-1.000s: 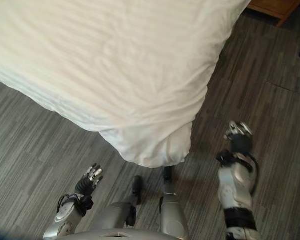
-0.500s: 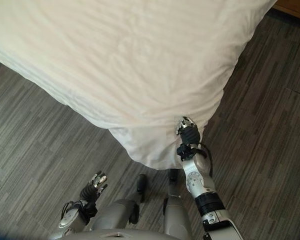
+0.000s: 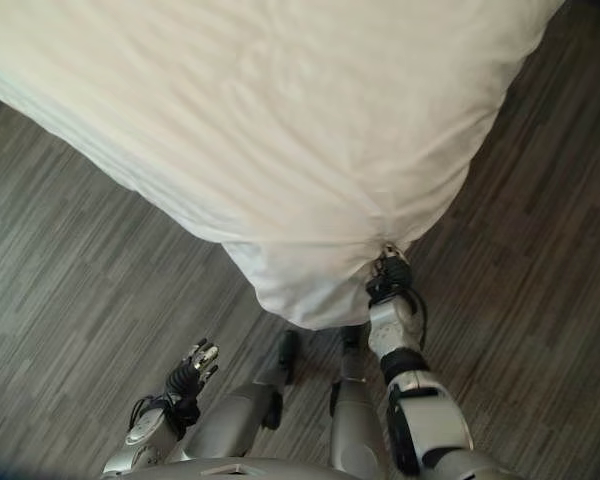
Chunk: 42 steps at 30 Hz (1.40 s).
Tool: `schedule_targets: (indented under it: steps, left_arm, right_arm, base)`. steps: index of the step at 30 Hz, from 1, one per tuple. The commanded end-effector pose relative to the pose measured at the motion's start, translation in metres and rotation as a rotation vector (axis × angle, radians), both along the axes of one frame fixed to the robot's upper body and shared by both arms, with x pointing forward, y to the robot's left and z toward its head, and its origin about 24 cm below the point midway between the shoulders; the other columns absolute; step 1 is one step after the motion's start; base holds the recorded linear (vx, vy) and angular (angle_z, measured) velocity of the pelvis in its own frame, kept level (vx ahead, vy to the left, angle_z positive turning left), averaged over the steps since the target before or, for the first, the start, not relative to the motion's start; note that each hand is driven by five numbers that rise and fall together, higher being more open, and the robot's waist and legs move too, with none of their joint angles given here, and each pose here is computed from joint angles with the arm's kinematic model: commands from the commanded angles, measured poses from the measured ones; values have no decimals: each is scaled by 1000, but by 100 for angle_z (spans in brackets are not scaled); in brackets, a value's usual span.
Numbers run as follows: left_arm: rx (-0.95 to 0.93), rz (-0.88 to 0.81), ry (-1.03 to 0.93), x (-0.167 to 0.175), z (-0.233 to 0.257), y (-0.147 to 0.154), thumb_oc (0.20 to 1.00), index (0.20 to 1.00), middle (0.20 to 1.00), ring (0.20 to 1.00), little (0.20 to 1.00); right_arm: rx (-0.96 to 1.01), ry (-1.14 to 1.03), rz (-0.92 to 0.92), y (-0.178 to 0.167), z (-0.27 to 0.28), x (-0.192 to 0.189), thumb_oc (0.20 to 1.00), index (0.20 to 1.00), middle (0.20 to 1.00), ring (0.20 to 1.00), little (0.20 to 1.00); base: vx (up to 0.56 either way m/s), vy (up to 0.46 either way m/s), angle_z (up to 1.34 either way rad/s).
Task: Making the bed.
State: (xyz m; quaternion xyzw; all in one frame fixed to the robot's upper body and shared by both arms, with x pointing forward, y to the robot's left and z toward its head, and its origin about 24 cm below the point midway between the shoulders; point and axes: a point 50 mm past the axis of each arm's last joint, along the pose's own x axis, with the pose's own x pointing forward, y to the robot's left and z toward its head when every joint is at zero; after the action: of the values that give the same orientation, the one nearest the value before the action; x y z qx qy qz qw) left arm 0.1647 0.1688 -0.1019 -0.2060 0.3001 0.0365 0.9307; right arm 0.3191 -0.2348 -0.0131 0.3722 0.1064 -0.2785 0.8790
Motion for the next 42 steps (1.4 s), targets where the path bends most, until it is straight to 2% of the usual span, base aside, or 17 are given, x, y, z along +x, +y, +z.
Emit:
schedule_targets:
  steps: [1,3,8,12,15,19,20,21,23,24,25,26,28,31,35,38,42]
  left_arm:
    - [-26,-26,-73,17,11,-9,1000,1000,1000,1000,1000]
    - [-27,-57,-81,19,12,-15,1000,1000,1000,1000,1000]
    - [-20,-60,-101,23,14,-15,1000,1000,1000,1000,1000]
    - [-17,-38,-129,29,19,-12,1000,1000,1000,1000,1000]
    - [-9,-2,-131,28,19,-1,1000,1000,1000,1000,1000]
    - [12,46,-115,23,17,12,1000,1000,1000,1000,1000]
    - [13,45,-113,22,17,12,1000,1000,1000,1000,1000]
    - [32,80,-117,21,18,20,1000,1000,1000,1000,1000]
    - [43,92,-113,19,18,24,1000,1000,1000,1000,1000]
    - [53,126,-114,19,18,28,1000,1000,1000,1000,1000]
    - [62,139,-115,19,19,31,1000,1000,1000,1000,1000]
    - [64,157,-124,20,20,33,1000,1000,1000,1000,1000]
    - [74,163,-130,20,22,35,1000,1000,1000,1000,1000]
    - [79,195,-152,23,25,39,1000,1000,1000,1000,1000]
    - [99,189,-181,25,31,41,1000,1000,1000,1000,1000]
    - [171,102,-244,44,44,40,1000,1000,1000,1000,1000]
    - [156,140,-264,43,48,46,1000,1000,1000,1000,1000]
  right_arm:
    - [-10,-2,32,3,7,6,200,200,200,200,200]
    - [-35,136,-23,-22,-13,-11,200,200,200,200,200]
    - [-82,259,-37,-42,-33,-37,200,200,200,200,200]
    - [-74,383,-159,-73,-59,-87,200,200,200,200,200]
    - [-90,495,-286,-104,-75,-143,200,200,200,200,200]
    - [-157,552,-374,-122,-79,-186,200,200,200,200,200]
    - [-157,556,-374,-121,-80,-187,200,200,200,200,200]
    - [-290,519,-343,-126,-67,-188,200,200,200,200,200]
    - [-350,494,-325,-122,-61,-186,200,200,200,200,200]
    - [-419,395,-303,-117,-45,-175,228,228,228,228,228]
    - [-439,354,-287,-112,-39,-169,536,536,536,536,536]
    - [-481,297,-237,-103,-31,-160,1000,1000,1000,1000,1000]
    - [-516,272,-202,-96,-26,-155,1000,1000,1000,1000,1000]
    - [-630,124,-20,-62,-3,-130,1000,1000,1000,1000,1000]
    - [-637,-21,119,-24,11,-118,1000,1000,1000,1000,1000]
    - [-659,-57,202,-7,15,-113,1000,1000,1000,1000,1000]
    - [-679,-98,284,11,21,-102,1000,1000,1000,1000,1000]
  base:
    - [-15,5,17]
    - [-22,7,9]
    - [-2,0,-1]
    - [0,0,0]
    - [66,-23,0]
    - [75,-33,0]
    - [87,-15,-2]
    - [85,9,-4]
    - [86,11,8]
    - [74,12,13]
    - [83,26,4]
    - [56,20,0]
    - [25,15,-5]
    - [20,35,-3]
    - [-135,-5,-39]
    - [-356,-65,-55]
    - [-328,-111,-48]
